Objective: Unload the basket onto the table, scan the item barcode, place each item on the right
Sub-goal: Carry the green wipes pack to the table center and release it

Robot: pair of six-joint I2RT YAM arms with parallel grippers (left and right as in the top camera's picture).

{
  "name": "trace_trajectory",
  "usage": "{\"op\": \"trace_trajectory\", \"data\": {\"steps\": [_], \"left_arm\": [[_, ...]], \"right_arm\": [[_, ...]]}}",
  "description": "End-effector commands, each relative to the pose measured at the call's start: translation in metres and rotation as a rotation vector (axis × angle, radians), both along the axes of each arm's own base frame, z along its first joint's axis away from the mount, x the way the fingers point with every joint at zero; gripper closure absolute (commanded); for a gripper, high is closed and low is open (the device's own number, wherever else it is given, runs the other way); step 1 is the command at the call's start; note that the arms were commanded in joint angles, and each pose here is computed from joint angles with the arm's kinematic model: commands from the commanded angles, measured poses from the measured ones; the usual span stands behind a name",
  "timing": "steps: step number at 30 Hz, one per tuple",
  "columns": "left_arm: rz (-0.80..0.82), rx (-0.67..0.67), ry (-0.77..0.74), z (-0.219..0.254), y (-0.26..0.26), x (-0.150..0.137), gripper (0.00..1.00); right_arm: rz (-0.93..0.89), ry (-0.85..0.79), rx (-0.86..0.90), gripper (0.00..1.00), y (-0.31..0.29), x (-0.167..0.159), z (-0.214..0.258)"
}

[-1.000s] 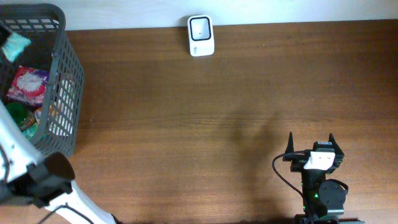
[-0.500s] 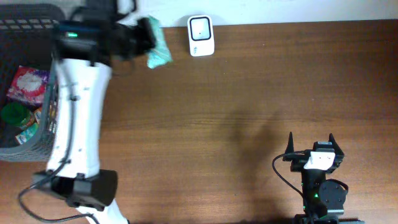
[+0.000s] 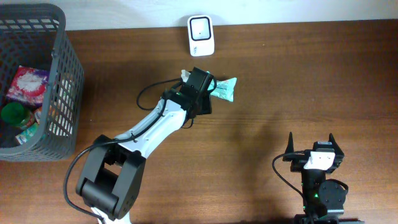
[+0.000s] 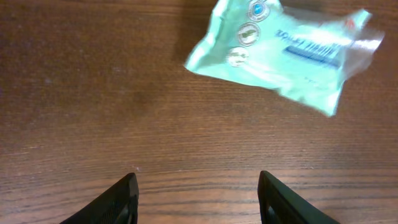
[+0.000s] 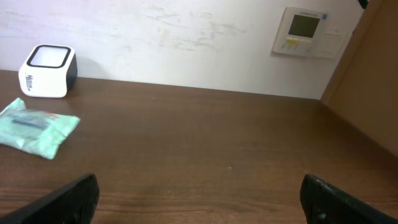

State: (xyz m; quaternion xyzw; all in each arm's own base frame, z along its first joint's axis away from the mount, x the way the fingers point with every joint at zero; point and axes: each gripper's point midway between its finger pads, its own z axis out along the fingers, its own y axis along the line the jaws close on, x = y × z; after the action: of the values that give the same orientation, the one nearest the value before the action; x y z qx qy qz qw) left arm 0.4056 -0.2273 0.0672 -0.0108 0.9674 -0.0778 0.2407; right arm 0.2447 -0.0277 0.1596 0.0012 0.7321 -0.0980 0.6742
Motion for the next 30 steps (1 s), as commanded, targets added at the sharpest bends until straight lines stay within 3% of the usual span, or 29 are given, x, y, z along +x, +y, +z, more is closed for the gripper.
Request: {"op": "trace_trajectory", "data": {"steps": [1,4,6,8,12,15,18,22,23,26,28,29,30], "left_arm": [[0.026,-0.062,-0.115,0.053,0.0,0.018,0.41],[0.071,-0.163,-0.291,0.123,0.011,0.043,0.48],[0.064,-0.193,-0.336,0.131,0.003,0.05,0.47],[0.039,-0.173,-0.342,0.122,0.0,0.056,0.3],[-0.113,-0.108,-0.44,0.099,-0.021,0.086,0.06],[-0.104,-0.132,-0.482,0.078,-0.025,0.109,0.0],[-0.184,-0.22,-0.467,0.042,-0.051,0.118,0.0],[-0.184,-0.226,-0.484,0.005,-0.057,0.13,0.0],[-0.184,-0.218,-0.463,-0.008,-0.056,0.129,0.02],[-0.215,-0.212,-0.358,-0.041,-0.058,0.115,0.24],[-0.213,-0.176,-0.265,-0.063,-0.051,0.101,0.43],[-0.237,-0.189,-0.205,-0.071,-0.053,0.09,0.59],[-0.289,-0.244,-0.138,-0.076,-0.063,0.075,0.6]], "right_arm": [[-0.019,0.007,-0.005,0.01,-0.004,0.0,-0.004],[-0.019,0.007,-0.005,0.01,-0.004,0.0,-0.004],[-0.019,0.007,-0.005,0.01,-0.004,0.0,-0.004],[-0.019,0.007,-0.005,0.01,-0.004,0.0,-0.004],[-0.019,0.007,-0.005,0.01,-0.004,0.0,-0.004],[-0.019,0.007,-0.005,0.01,-0.004,0.0,-0.004],[-0.019,0.007,-0.005,0.01,-0.004,0.0,-0.004],[-0.019,0.007,-0.005,0.01,-0.004,0.0,-0.004],[-0.019,0.007,-0.005,0.01,-0.004,0.0,-0.004],[-0.019,0.007,-0.005,0.01,-0.004,0.0,-0.004],[-0.019,0.007,-0.005,0.01,-0.004,0.0,-0.004],[-0.019,0.007,-0.005,0.01,-0.004,0.0,-0.004],[-0.019,0.007,-0.005,0.01,-0.004,0.0,-0.004]]}}
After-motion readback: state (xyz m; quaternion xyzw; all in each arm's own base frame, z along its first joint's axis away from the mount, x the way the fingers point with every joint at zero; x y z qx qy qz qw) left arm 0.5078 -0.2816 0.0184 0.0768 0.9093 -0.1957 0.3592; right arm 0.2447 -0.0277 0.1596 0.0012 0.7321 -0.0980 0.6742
